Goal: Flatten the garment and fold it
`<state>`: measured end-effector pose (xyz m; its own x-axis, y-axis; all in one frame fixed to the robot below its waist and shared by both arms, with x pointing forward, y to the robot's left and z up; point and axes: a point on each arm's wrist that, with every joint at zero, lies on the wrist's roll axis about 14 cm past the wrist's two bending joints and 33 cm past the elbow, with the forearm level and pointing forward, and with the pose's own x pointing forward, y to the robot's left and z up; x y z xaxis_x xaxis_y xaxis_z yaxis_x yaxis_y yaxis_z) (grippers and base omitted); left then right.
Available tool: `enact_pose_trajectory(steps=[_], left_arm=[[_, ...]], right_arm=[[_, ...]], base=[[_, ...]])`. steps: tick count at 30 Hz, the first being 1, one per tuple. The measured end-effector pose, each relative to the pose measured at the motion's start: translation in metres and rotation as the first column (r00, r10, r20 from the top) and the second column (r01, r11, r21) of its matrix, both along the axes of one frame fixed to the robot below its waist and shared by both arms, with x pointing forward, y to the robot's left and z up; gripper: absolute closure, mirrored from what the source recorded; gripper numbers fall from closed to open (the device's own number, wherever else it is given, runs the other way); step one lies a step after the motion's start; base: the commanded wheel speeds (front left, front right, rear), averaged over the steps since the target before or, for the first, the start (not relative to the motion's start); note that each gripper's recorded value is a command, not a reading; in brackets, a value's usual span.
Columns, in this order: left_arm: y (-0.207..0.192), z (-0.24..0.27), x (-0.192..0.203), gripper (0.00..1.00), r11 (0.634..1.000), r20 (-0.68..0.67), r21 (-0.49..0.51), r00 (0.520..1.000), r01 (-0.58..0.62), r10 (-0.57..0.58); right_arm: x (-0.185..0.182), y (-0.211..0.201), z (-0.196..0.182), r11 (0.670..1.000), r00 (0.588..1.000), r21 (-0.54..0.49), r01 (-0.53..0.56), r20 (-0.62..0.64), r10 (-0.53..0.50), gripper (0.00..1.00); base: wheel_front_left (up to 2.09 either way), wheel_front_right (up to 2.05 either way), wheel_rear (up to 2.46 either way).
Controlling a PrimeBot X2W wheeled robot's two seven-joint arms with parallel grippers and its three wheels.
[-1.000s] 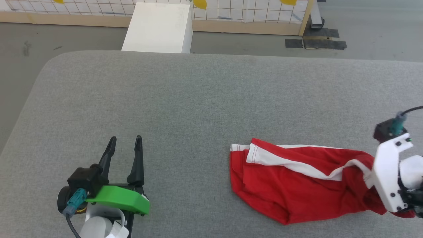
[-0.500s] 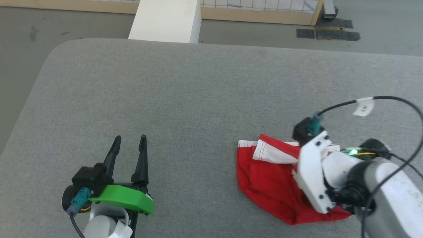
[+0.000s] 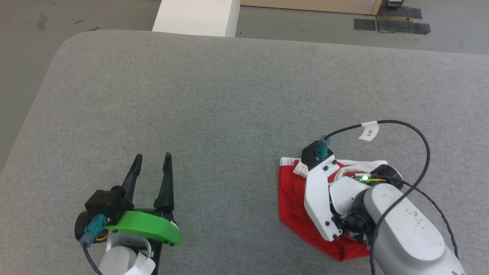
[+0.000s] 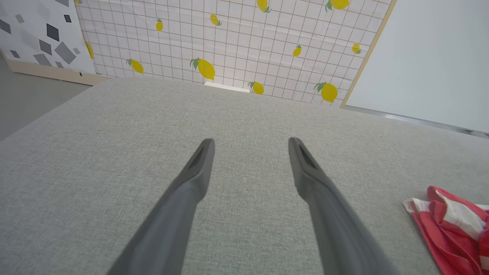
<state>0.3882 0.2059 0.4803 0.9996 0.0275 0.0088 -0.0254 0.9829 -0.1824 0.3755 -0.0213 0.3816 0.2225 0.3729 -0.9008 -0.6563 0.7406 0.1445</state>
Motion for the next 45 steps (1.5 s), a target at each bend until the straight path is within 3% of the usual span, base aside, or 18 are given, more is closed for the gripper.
enact_pose_trajectory(steps=[2,3,4,9,16,22,24,28,31,34,41,45], left_arm=[[-0.001,0.0,0.0,0.0,1.0,-0.001,-0.001,1.0,0.003,-0.003],[-0.002,0.0,0.0,0.0,1.0,-0.001,-0.002,1.0,0.004,-0.004],[-0.002,0.0,0.0,0.0,1.0,0.0,-0.003,1.0,0.005,-0.005],[-0.005,0.002,-0.001,0.0,1.0,0.006,-0.007,1.0,0.012,-0.012],[-0.013,0.012,0.0,0.0,0.999,0.035,-0.01,0.999,0.037,-0.037],[-0.025,0.018,0.002,0.0,0.997,0.054,-0.011,0.996,0.075,-0.075],[-0.031,0.021,0.003,0.0,0.996,0.064,-0.012,0.994,0.092,-0.091],[-0.039,0.026,0.007,0.0,0.993,0.08,-0.011,0.99,0.118,-0.117],[-0.045,0.029,0.009,0.0,0.99,0.088,0.0,0.987,0.138,-0.137],[-0.05,0.032,0.011,0.0,0.988,0.096,0.005,0.984,0.152,-0.152],[-0.057,0.035,0.012,0.0,0.985,0.107,0.008,0.979,0.172,-0.172],[-0.057,0.035,0.013,0.0,0.985,0.105,0.008,0.98,0.171,-0.17]], right_arm=[[0.002,0.002,0.0,1.0,1.0,0.005,-0.005,0.011,0.004,0.98],[0.003,0.005,0.001,1.0,1.0,0.011,-0.008,0.018,0.008,0.56],[0.003,0.006,0.002,1.0,1.0,0.011,-0.016,0.025,0.015,0.0],[-0.005,0.019,0.014,0.997,0.998,0.052,-0.054,0.038,0.052,0.0],[0.001,0.028,0.067,0.98,0.989,0.183,-0.074,0.141,0.048,0.0],[0.017,0.014,0.131,0.939,0.954,0.344,-0.027,0.289,-0.078,0.0],[0.024,0.001,0.153,0.91,0.924,0.414,0.008,0.345,-0.165,0.0],[0.039,-0.032,0.204,0.825,0.798,0.563,0.044,0.477,-0.368,0.0],[0.044,-0.067,0.233,0.752,0.654,0.656,0.059,0.544,-0.526,0.0],[0.042,-0.1,0.251,0.707,0.504,0.705,0.055,0.591,-0.63,0.0],[0.024,-0.169,0.246,0.638,0.218,0.764,0.097,0.609,-0.763,0.0],[0.016,-0.197,0.226,0.621,0.113,0.769,0.148,0.611,-0.784,0.0]], base=[[0.0,0.0,0.0],[0.0,0.0,0.0],[0.0,0.0,0.0],[0.0,0.0,0.0],[0.0,0.0,0.0],[0.0,0.0,0.0],[0.0,0.0,0.0],[0.0,0.0,0.0],[0.0,0.0,0.0],[0.0,0.0,0.0],[0.0,0.0,0.0],[0.0,0.0,0.0]])
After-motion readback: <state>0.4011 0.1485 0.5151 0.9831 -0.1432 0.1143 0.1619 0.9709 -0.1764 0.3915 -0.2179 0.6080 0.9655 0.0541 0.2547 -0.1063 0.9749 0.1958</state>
